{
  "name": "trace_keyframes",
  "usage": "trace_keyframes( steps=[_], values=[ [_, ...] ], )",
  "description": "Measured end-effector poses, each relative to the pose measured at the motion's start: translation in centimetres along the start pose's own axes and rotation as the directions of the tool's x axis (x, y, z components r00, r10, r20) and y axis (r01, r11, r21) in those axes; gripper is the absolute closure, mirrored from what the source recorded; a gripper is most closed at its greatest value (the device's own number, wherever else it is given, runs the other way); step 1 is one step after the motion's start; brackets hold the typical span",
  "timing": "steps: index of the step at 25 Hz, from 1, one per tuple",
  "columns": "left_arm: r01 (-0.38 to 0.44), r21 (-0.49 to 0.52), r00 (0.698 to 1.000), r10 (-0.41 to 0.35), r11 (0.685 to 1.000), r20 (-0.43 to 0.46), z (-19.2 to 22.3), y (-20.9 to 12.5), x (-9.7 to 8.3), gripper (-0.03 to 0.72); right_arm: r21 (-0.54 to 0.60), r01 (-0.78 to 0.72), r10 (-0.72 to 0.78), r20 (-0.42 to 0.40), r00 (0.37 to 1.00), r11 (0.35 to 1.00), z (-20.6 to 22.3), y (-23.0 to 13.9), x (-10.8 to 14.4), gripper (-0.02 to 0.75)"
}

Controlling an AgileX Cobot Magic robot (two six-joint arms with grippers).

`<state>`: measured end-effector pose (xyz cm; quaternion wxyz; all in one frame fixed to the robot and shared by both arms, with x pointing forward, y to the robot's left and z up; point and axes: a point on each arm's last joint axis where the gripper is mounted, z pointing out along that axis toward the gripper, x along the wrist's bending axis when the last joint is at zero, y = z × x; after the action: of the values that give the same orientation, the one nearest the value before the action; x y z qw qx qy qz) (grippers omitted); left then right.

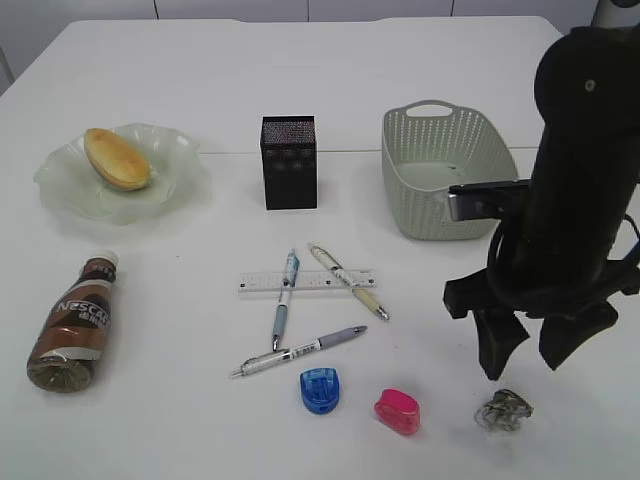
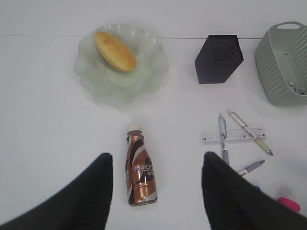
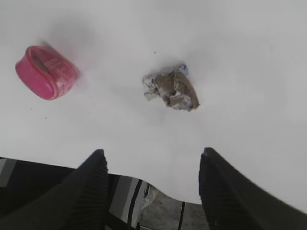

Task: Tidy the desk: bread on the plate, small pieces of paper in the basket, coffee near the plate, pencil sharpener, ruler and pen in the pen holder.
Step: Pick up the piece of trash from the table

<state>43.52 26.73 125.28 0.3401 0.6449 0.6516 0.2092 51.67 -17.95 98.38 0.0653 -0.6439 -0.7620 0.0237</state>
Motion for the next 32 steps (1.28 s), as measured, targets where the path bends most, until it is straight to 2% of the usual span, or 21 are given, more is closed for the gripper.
trace_keyframes(
  steps=[6,18,24,32],
  values=[
    [0.000,0.000,1.000,0.000,1.000,0.000,0.0,0.0,0.0,0.255,-0.060,0.008,-0.008,0.010,1.000,0.998,0.2,0.7,-0.1,0.294],
    [0.000,0.000,1.000,0.000,1.000,0.000,0.0,0.0,0.0,0.255,-0.036,0.007,-0.007,0.018,1.000,0.999,1.1,1.1,-0.1,0.294],
    [0.000,0.000,1.000,0.000,1.000,0.000,0.0,0.0,0.0,0.254,-0.074,0.011,-0.010,0.014,1.000,0.997,1.1,1.4,-0.1,0.294],
    [0.000,0.000,1.000,0.000,1.000,0.000,0.0,0.0,0.0,0.254,-0.103,0.047,-0.039,0.076,0.996,0.994,1.1,1.8,-0.6,0.295]
  ],
)
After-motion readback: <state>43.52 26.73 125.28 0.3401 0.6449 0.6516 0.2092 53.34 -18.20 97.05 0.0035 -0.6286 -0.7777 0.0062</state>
